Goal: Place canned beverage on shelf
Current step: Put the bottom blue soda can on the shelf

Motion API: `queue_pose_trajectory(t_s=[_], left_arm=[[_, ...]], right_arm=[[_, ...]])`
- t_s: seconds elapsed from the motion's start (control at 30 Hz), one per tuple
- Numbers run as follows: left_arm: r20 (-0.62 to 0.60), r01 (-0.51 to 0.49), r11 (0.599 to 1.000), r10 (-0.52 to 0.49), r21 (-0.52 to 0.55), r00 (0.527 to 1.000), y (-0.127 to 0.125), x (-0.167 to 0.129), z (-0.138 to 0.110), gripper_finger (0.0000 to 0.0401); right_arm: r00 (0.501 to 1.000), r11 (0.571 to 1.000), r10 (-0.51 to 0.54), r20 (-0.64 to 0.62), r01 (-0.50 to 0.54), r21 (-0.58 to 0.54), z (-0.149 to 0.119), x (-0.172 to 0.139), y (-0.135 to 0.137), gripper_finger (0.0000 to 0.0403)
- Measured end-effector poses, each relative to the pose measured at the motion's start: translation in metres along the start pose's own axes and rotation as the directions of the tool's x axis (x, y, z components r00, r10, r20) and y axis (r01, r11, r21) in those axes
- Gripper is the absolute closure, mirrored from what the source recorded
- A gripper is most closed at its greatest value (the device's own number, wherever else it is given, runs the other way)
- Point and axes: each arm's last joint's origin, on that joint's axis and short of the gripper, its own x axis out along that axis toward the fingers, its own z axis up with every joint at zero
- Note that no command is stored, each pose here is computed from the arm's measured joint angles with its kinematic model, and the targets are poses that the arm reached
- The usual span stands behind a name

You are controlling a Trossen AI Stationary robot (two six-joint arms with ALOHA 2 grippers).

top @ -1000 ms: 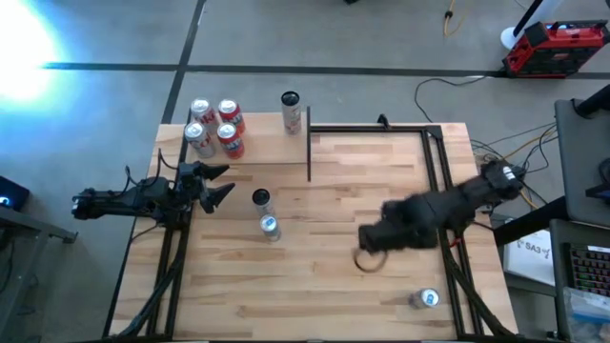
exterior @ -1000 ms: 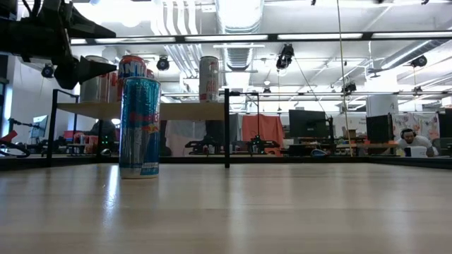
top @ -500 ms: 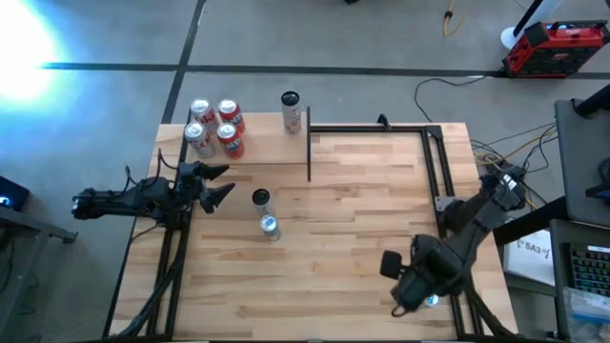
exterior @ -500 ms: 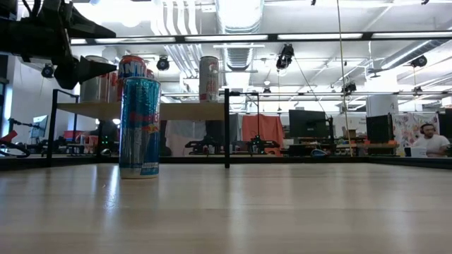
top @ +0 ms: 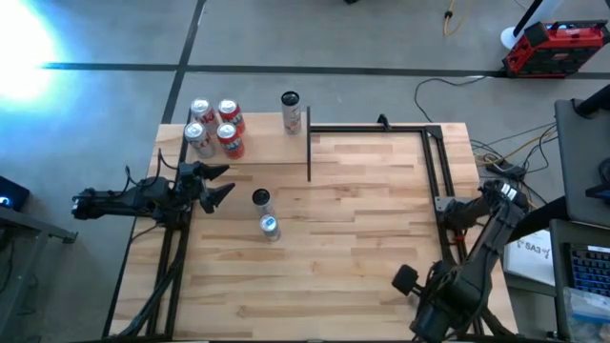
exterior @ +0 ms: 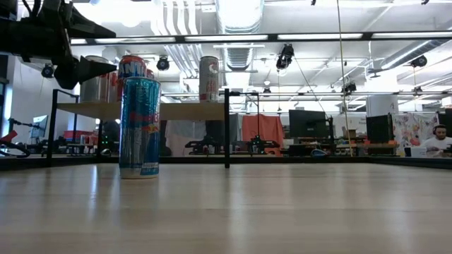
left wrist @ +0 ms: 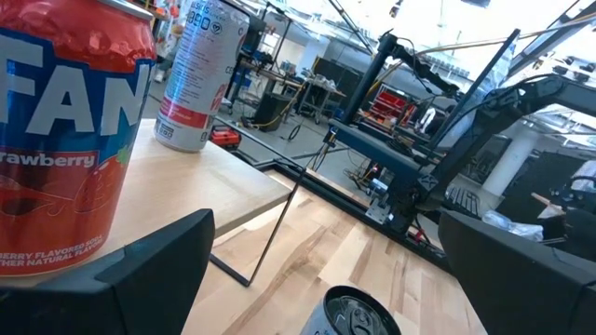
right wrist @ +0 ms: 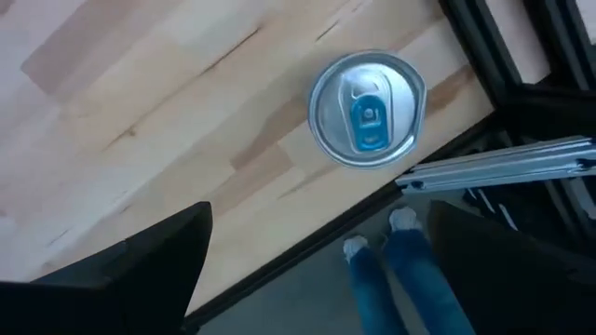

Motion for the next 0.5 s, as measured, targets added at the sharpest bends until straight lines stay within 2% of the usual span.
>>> queue_pose_trajectory(t_s=[0.17, 0.5], left_arm=[[0.000, 0.000, 1.000, 0.000, 0.000, 1.000, 0.0000, 0.0000, 0.0000, 0.0003], [0.000, 0.000, 1.000, 0.000, 0.000, 1.000, 0.0000, 0.0000, 0.0000, 0.0003]], right_arm=[[1.000, 1.000, -0.001, 0.008, 0.001, 0.007, -0.0059, 0.0070, 0.0001, 0.0022], [0.995, 0.997, -0.079, 0.063, 0.079, 0.008, -0.0033, 0.0099, -0.0049, 0.0022]])
